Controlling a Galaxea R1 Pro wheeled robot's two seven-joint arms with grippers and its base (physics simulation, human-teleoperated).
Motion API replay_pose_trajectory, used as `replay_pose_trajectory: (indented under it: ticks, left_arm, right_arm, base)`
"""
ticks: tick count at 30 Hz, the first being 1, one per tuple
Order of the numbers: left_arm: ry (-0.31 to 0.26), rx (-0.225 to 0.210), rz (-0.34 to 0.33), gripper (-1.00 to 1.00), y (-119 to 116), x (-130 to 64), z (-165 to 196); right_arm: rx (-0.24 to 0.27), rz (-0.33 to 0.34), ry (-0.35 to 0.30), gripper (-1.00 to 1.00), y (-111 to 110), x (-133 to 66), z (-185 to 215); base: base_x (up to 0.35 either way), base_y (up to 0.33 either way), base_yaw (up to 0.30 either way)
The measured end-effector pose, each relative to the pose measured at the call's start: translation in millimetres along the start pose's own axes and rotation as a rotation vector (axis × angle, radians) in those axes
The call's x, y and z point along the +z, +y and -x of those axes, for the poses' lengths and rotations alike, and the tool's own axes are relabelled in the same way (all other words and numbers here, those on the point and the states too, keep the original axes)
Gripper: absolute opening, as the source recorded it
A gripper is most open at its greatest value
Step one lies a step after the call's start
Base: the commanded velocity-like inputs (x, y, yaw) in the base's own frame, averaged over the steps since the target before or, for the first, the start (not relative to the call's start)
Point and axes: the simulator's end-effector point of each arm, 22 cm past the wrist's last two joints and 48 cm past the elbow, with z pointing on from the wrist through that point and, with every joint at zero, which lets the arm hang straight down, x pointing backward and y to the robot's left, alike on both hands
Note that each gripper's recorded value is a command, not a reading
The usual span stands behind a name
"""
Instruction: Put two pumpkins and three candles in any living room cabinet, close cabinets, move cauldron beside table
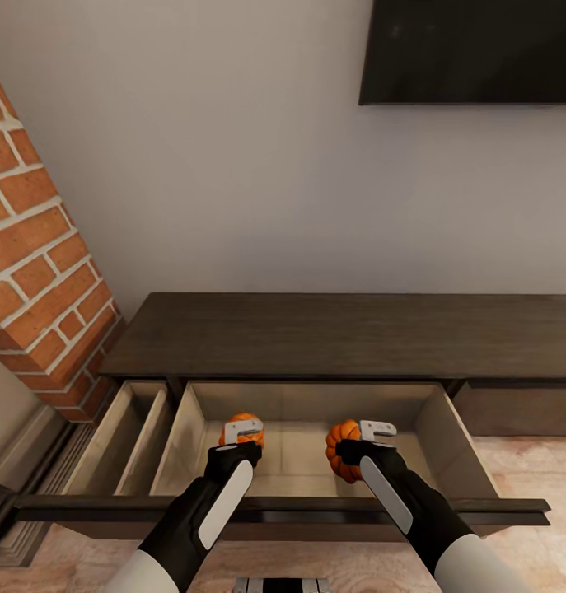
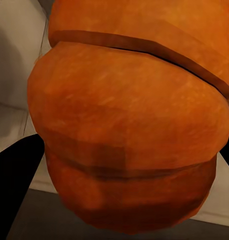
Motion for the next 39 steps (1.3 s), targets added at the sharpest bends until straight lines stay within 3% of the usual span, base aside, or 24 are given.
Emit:
replay_pose_trajectory:
  ticks: [15, 16, 34, 39]
  left_arm:
    - [0.005, -0.001, 0.002, -1.00, 2, 2.3, -2]
    - [0.005, -0.001, 0.002, 1.00, 2, 2.3, -2]
    - [0.003, 0.001, 0.004, 1.00, 2, 1.9, -1]
    - [-0.022, -0.012, -0.010, 1.00, 0, -3.8, 10]
  right_arm:
    - [0.001, -0.001, 0.003, -1.00, -1, 1.5, -1]
    - [0.002, -0.001, 0.004, -1.00, 0, 1.5, -1]
    - [0.008, 0.004, 0.008, -1.00, 0, 1.5, -2]
    - [0.005, -0.012, 0.009, -1.00, -3, 1.8, -3]
  base:
    - [0.000, 0.000, 0.000]
    - [0.000, 0.000, 0.000]
    - [0.000, 0.000, 0.000]
    - [0.000, 0.000, 0.000]
